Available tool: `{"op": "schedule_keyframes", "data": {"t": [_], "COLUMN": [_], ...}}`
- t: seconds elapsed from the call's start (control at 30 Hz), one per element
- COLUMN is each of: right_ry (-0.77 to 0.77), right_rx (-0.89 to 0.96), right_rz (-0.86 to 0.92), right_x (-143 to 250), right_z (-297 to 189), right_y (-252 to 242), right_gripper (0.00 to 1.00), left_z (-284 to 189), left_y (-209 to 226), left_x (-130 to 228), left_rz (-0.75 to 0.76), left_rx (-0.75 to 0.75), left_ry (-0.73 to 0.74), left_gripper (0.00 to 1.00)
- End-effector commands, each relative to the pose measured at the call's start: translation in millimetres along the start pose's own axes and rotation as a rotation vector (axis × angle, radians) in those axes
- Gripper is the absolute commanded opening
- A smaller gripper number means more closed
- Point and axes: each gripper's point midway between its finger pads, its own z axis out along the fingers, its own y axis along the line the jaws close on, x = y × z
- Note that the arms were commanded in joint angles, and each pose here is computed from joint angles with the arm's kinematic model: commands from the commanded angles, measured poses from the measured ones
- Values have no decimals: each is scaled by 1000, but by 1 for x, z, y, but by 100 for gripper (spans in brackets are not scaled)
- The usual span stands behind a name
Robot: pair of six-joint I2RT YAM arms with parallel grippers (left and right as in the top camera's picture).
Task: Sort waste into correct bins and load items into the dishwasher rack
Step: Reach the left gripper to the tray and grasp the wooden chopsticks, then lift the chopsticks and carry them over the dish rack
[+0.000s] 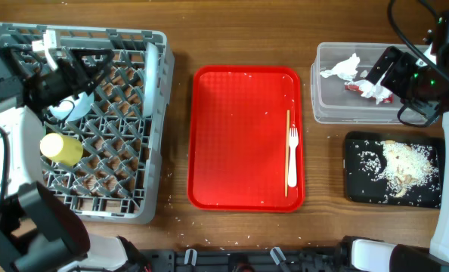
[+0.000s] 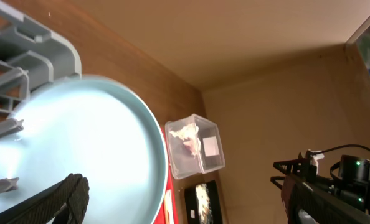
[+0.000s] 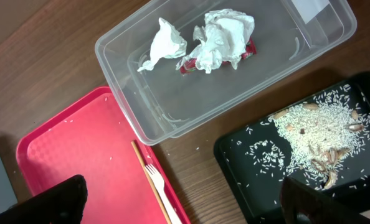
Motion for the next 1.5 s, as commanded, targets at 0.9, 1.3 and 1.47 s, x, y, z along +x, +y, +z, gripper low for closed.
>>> {"op": "schedule_keyframes", "data": {"t": [0.9, 1.3, 1.47], "right_ry": [-2, -2, -3], "right_rx": [12, 12, 12], "right_rz": [-16, -16, -16], "right_x": [-3, -3, -3], "right_z": [2, 2, 2], "right_y": [-2, -2, -2], "right_gripper": [100, 100, 100], "left_z": [271, 281, 279], "left_y": [-14, 44, 73], "left_x": [351, 378, 388], "left_rz": [634, 647, 656], "left_rx": [-736, -819, -876], "left_ry": [298, 369, 405], "left_gripper": [75, 57, 51]}}
